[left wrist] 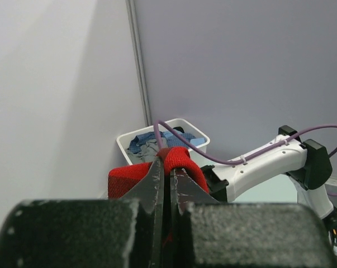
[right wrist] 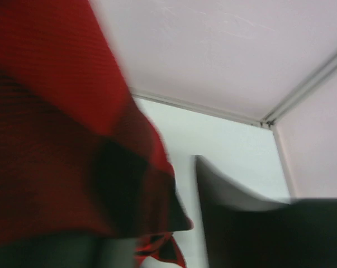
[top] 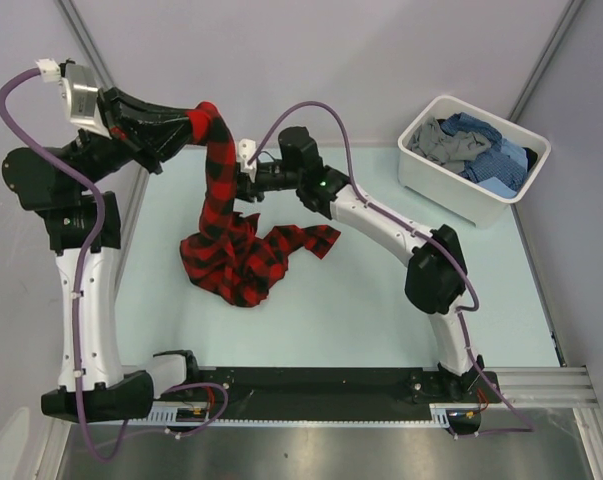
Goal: Fold and stack the long sleeve shirts
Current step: Flatten the shirt out
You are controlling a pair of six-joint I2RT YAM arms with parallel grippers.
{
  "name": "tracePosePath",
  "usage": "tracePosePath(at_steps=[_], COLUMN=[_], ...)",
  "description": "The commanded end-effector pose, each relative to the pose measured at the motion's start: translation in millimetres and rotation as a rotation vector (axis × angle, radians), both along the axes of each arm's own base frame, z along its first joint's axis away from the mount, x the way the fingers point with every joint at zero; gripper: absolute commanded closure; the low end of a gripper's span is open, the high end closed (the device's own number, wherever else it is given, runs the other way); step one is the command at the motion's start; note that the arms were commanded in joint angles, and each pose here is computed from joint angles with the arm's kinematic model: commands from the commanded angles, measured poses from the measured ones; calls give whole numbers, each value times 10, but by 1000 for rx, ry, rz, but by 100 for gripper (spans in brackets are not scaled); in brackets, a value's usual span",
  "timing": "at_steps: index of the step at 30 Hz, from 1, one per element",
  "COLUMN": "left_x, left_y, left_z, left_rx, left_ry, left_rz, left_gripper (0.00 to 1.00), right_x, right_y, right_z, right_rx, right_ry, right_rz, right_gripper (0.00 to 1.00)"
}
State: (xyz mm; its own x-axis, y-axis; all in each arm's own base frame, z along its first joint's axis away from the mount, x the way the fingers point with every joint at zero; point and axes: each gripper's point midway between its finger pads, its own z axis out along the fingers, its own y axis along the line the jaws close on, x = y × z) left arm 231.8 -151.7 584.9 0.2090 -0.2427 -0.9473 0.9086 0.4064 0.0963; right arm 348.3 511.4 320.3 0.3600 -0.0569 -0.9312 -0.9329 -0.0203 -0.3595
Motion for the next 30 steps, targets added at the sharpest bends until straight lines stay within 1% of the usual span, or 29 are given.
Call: tracePosePath(at_steps=[1, 2, 3, 4, 5, 6, 7, 8, 9, 10, 11, 12, 13, 14, 15, 16, 17, 18, 19, 20, 21, 22, 24, 25, 26, 27, 28, 29, 30], left_x=[52, 166, 364, 562, 780, 996, 1156, 1365, 1682, 1894, 2049, 2399, 2438, 2444, 2388, 2215, 2090, 1921, 1694, 1546, 1387, 1276, 933, 862, 744, 656, 627, 584, 550], left_y=[185, 296, 568, 763, 965, 1280, 1453, 1621, 1804, 1865, 1874, 1954, 1917, 1923, 1906, 1764, 1692, 1602, 1534, 1508, 1490, 1502, 1281, 1211, 1130, 857, 756, 678, 468], left_z=[43, -36, -15, -154, -320, -415, -554, -769, -1043, -1226, -1318, -1762, -1920, -2095, -2130, -2137, -2325, -2515, -2465, -2799, -3020, -3141, -3450, -3544, -3693, -3782, -3849, -3959, -4004], left_rx=[-35, -58, -115, -148, -152, -198, -218, -237, -252, -252, -266, -258, -244, -221, -202, -154, -74, -30, 69, 123, 171, 253, 337, 411, 473, 537, 580, 607, 636], left_ry=[-10, 10, 14, 92, 122, 153, 196, 251, 322, 360, 413, 545, 625, 643, 627, 624, 619, 677, 575, 614, 661, 616, 642, 598, 584, 547, 518, 518, 497], left_rz=[120, 182, 324, 425, 517, 651, 719, 774, 817, 809, 776, 752, 720, 725, 728, 668, 642, 613, 615, 618, 628, 642, 572, 560, 566, 497, 484, 469, 412], left_gripper=[100, 100, 100, 100, 100, 100, 99, 95, 91, 84, 67, 59, 55, 50, 48, 46, 44, 40, 38, 30, 28, 27, 25, 25, 25, 25, 25, 24, 24], right_x=[24, 87, 251, 299, 360, 435, 410, 409, 409, 317, 299, 283, 315, 362, 453, 594, 768, 911, 1032, 1256, 1394, 1393, 1516, 1554, 1559, 1519, 1510, 1531, 1509], right_y=[-97, -201, -457, -603, -745, -980, -1108, -1198, -1288, -1351, -1377, -1387, -1393, -1395, -1427, -1506, -1520, -1624, -1703, -1806, -1894, -1981, -2104, -2116, -2130, -2154, -2158, -2143, -2170], right_z=[174, 171, 292, 246, 234, 384, 404, 419, 490, 615, 692, 773, 862, 889, 1043, 1116, 1088, 1331, 1431, 1386, 1416, 1654, 1679, 1615, 1580, 1614, 1627, 1482, 1514], right_rx=[-8, -15, -11, -44, -62, -58, -75, -81, -78, -73, -62, -45, -24, -16, 16, 35, 45, 105, 141, 155, 174, 229, 260, 261, 258, 264, 272, 251, 256], right_ry=[-9, 5, 0, 26, 19, 2, 18, 23, 15, 4, -6, 3, -6, -2, 8, 14, 48, 70, 95, 129, 149, 166, 201, 224, 231, 228, 218, 240, 233], right_rz=[2, -14, -61, -86, -114, -153, -160, -172, -180, -177, -184, -192, -213, -233, -286, -337, -387, -468, -512, -568, -630, -651, -703, -716, -727, -730, -731, -741, -749], right_gripper=[100, 100, 100, 100, 100, 100, 100, 100, 100, 100, 100, 100, 100, 100, 100, 100, 100, 100, 100, 100, 100, 100, 100, 100, 100, 100, 100, 100, 100])
